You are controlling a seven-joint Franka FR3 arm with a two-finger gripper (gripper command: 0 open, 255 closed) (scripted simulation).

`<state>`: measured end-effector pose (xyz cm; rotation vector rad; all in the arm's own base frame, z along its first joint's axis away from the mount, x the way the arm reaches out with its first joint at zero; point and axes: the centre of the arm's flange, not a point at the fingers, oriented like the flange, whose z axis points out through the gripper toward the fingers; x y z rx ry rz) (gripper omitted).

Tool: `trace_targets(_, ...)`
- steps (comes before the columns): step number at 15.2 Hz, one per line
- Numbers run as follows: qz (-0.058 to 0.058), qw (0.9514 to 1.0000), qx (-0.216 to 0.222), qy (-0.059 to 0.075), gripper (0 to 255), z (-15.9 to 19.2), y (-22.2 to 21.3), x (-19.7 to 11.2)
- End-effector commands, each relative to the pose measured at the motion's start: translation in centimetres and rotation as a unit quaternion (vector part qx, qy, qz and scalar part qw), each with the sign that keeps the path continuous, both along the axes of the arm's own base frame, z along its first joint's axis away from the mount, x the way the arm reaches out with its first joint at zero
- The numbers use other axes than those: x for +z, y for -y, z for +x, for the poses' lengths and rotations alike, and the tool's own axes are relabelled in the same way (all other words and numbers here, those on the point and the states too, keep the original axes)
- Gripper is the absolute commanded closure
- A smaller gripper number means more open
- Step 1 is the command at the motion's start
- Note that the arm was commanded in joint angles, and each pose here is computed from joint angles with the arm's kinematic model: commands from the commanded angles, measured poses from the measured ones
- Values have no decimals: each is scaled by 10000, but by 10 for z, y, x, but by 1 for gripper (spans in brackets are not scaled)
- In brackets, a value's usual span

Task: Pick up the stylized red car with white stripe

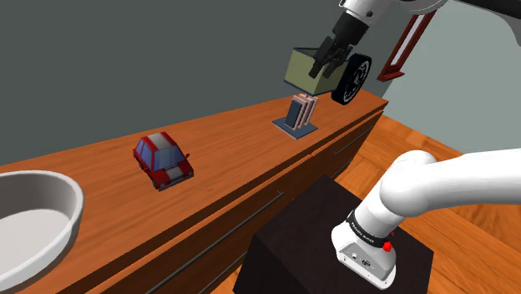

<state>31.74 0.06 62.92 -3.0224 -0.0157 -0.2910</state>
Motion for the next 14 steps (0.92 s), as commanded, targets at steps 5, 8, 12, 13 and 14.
trace_targets(5, -1, 9963, 862, -64, 0, 45, -23, -21)
trace_targets(8, -2, 9886, 1505, -111, 0, 76, -45, -36)
trace_targets(12, -3, 9718, 2351, -174, 0, 112, -80, -58)
trace_targets(13, -4, 9665, 2560, -189, 0, 120, -89, -63)
trace_targets(14, -4, 9607, 2768, -205, 0, 127, -99, -69)
